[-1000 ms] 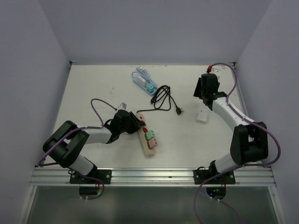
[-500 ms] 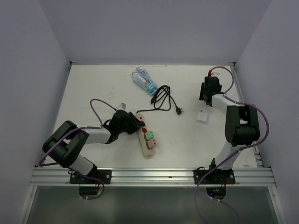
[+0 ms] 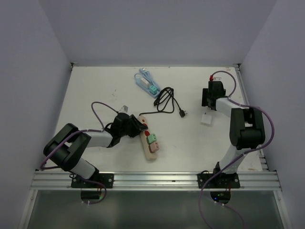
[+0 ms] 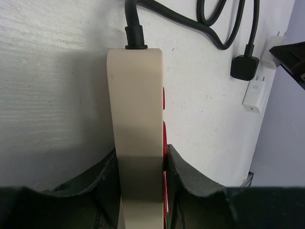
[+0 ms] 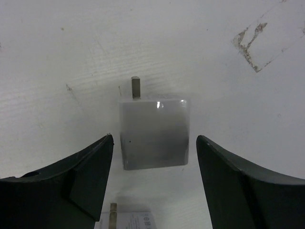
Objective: Pull the plug off the socket
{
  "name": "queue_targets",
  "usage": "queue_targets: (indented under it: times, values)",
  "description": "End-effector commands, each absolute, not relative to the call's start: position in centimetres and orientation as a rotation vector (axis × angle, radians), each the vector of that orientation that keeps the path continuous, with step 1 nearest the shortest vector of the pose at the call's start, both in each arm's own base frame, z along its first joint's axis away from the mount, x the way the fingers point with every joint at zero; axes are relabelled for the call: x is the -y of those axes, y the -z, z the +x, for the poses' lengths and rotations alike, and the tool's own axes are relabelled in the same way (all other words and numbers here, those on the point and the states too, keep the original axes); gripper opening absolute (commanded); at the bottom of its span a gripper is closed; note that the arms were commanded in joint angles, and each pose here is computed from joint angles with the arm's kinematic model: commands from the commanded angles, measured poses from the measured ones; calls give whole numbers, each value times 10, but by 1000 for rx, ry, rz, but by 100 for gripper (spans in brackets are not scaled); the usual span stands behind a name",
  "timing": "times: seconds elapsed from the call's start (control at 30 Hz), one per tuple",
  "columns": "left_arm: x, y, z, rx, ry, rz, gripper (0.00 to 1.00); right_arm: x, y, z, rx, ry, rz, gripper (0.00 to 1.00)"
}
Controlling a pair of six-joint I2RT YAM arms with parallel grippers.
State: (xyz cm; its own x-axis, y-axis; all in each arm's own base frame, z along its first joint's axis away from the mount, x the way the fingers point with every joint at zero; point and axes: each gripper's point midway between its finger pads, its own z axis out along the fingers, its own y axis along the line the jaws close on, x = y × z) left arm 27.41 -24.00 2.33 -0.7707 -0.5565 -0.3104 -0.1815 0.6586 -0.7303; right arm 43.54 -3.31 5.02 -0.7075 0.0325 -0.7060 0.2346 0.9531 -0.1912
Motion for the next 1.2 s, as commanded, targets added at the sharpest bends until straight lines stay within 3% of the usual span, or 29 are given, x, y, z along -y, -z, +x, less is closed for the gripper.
queue_targets:
  times: [0.0,0.3,0.57,0.73,0.9,1.17]
  values:
    - [190,46,222,-2617,620,-574,0,34,-44,420,-2396,346,152,75]
    - [191,42,222,-2609,639,-575,0,26,-67,408,-2398,277,173,88]
    - [194,43,223,-2612,649,-577,0,-65,-133,389,-2347,-292,146,92]
    - [196,38,228,-2601,651,-567,0,-158,-144,341,-2413,-568,-46,91]
    - [196,34,232,-2594,646,-571,0,-233,-140,290,-2480,-831,-76,84]
    - [196,29,235,-2577,648,-578,0,-278,-114,241,-2572,-1009,-159,80]
